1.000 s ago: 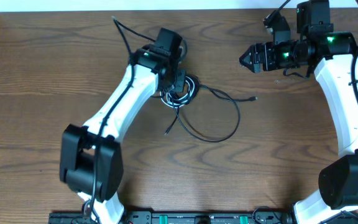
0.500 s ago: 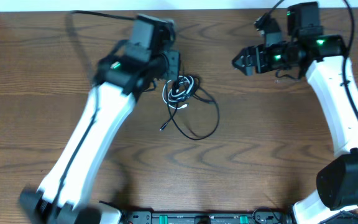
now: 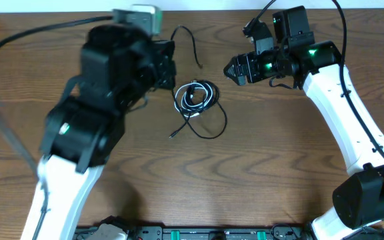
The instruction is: Untangle cables
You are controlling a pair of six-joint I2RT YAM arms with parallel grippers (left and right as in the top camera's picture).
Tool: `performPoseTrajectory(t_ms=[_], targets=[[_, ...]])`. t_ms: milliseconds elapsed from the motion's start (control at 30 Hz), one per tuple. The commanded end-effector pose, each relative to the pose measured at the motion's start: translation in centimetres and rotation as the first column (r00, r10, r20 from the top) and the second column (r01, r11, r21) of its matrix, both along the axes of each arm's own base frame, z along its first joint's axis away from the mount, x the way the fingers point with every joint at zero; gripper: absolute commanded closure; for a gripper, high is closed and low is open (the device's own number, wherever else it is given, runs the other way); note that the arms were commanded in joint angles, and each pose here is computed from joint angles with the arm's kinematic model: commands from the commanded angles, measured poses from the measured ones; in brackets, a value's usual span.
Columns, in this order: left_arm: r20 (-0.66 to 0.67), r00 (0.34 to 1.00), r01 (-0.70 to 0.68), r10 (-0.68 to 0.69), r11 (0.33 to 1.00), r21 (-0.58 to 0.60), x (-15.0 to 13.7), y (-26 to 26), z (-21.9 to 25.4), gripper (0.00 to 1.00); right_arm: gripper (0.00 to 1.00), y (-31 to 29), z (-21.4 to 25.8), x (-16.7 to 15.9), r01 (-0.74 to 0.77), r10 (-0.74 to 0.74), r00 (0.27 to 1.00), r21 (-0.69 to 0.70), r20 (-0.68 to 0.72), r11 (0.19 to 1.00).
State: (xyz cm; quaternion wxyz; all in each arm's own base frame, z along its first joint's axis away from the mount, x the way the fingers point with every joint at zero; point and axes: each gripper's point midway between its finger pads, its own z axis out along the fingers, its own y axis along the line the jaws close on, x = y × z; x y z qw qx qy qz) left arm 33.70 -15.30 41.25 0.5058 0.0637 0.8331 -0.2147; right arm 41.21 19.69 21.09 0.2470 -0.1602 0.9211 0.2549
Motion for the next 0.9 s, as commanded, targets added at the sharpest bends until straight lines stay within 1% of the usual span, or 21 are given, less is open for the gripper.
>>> performPoseTrajectory(t_ms=[0, 67, 133, 200, 333, 500, 633, 733, 767, 800, 833, 867], targets=[[-0.006, 1.000, -0.017, 0.017, 0.996, -0.082, -2.3, 0.7, 1.6, 0.93, 0.18, -1.3, -0.3, 0.6, 0.099, -0.099, 0.995, -0.030, -0.013, 0.995], [-0.080, 0.996, -0.038, 0.030, 0.995, -0.094, -2.7, 0.7, 0.2, 0.92, 0.18, -2.2, -0.4, 1.0, 0.132, -0.133, 0.991, -0.048, -0.010, 0.990], [-0.153, 0.988, -0.040, 0.028, 0.996, -0.081, -3.0, 0.3, -1.5, 0.93, 0.17, -3.4, -0.5, 1.5, 0.167, -0.167, 0.986, -0.057, -0.008, 0.984], [-0.221, 0.975, -0.008, -0.003, 0.999, -0.047, -3.2, -1.0, -3.5, 0.93, 0.17, -4.7, -0.5, 1.9, 0.199, -0.200, 0.980, -0.056, -0.011, 0.978], [-0.308, 0.948, 0.085, -0.082, 0.996, -0.003, -3.2, -4.8, -6.7, 0.92, 0.18, -7.8, -0.6, 2.6, 0.265, -0.267, 0.963, -0.055, -0.025, 0.963], [-0.381, 0.908, 0.202, -0.173, 0.979, 0.036, -2.8, -10.6, -10.8, 0.93, 0.17, -12.0, -1.0, 2.9, 0.351, -0.355, 0.933, -0.065, -0.056, 0.934], [-0.405, 0.875, 0.310, -0.264, 0.949, 0.053, -2.6, -16.8, -14.7, 0.93, 0.17, -15.1, -1.3, 2.8, 0.411, -0.416, 0.906, -0.074, -0.079, 0.909], [-0.399, 0.855, 0.392, -0.330, 0.916, 0.082, -2.8, -20.6, -17.3, 0.93, 0.17, -16.0, -1.3, 2.6, 0.408, -0.412, 0.907, -0.058, -0.089, 0.911], [-0.401, 0.849, 0.411, -0.344, 0.907, 0.090, -2.7, -21.7, -18.4, 0.91, 0.17, -16.2, -1.3, 2.6, 0.405, -0.409, 0.908, -0.054, -0.090, 0.913], [-0.408, 0.845, 0.418, -0.347, 0.903, 0.098, -2.4, -22.5, -19.6, 0.58, 0.17, -16.2, -1.3, 2.6, 0.407, -0.410, 0.907, -0.053, -0.092, 0.912], [-0.416, 0.841, 0.421, -0.345, 0.901, 0.105, -2.2, -23.1, -20.6, 0.22, 0.17, -16.3, -1.3, 2.5, 0.408, -0.411, 0.907, -0.053, -0.093, 0.912], [-0.428, 0.837, 0.423, -0.340, 0.899, 0.112, -2.0, -23.4, -21.7, 0.03, 0.17, -16.3, -1.3, 2.5, 0.405, -0.409, 0.908, -0.055, -0.093, 0.913]])
